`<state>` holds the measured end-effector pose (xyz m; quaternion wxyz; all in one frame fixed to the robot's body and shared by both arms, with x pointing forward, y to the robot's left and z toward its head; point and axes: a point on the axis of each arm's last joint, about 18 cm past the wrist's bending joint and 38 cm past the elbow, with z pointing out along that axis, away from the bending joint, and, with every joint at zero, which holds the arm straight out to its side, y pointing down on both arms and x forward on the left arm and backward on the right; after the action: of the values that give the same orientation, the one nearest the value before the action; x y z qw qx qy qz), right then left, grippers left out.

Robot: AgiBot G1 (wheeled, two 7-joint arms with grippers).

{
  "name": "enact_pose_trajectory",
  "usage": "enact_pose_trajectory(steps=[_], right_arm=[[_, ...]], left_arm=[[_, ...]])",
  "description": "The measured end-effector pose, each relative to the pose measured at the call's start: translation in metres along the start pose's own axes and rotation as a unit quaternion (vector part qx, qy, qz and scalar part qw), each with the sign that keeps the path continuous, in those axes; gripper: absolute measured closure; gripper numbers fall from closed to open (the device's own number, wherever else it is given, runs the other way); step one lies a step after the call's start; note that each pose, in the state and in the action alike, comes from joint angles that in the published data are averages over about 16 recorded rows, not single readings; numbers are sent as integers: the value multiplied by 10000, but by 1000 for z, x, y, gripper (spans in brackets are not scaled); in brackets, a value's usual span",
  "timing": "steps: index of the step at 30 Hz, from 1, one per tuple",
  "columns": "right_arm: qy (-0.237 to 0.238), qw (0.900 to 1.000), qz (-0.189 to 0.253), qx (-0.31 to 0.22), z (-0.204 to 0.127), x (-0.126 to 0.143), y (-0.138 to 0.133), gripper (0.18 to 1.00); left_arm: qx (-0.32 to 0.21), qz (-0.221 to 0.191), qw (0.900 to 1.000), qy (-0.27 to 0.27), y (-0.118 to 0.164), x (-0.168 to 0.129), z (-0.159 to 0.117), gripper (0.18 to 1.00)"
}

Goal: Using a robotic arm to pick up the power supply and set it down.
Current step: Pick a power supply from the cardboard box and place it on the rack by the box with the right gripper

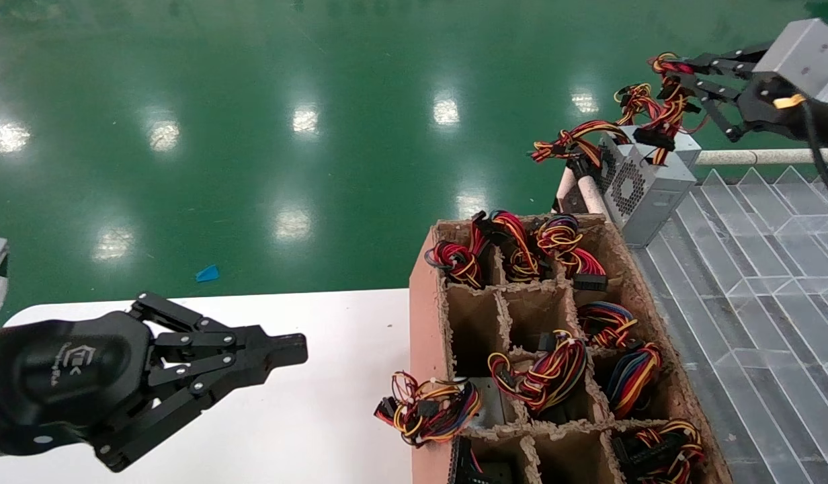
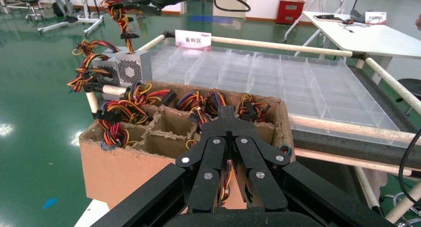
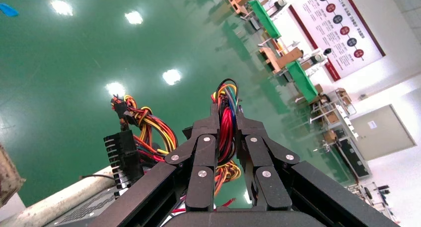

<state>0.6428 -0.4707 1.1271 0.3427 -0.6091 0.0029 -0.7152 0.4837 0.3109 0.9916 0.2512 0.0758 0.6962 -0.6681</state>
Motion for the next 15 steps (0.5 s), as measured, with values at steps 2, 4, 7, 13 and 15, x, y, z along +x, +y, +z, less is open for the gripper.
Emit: enact_pose_trajectory(steps=[2,4,7,13,15], right_arm=[[9,10000,3,-1,5,-2,-1,950],[13,10000,14,-2,9,-4,-2,950],[10,10000,42,-11,15,-8,-2,950],[-36,9999,120,-46,24,-16,-1,950],[-67,9999,140,-56,26,-19,-1,950]], left_arm=[[0,0,10000,0,0,0,0,993],[0,0,10000,0,0,0,0,993],[0,0,10000,0,0,0,0,993],[0,0,10000,0,0,0,0,993],[0,0,10000,0,0,0,0,993]])
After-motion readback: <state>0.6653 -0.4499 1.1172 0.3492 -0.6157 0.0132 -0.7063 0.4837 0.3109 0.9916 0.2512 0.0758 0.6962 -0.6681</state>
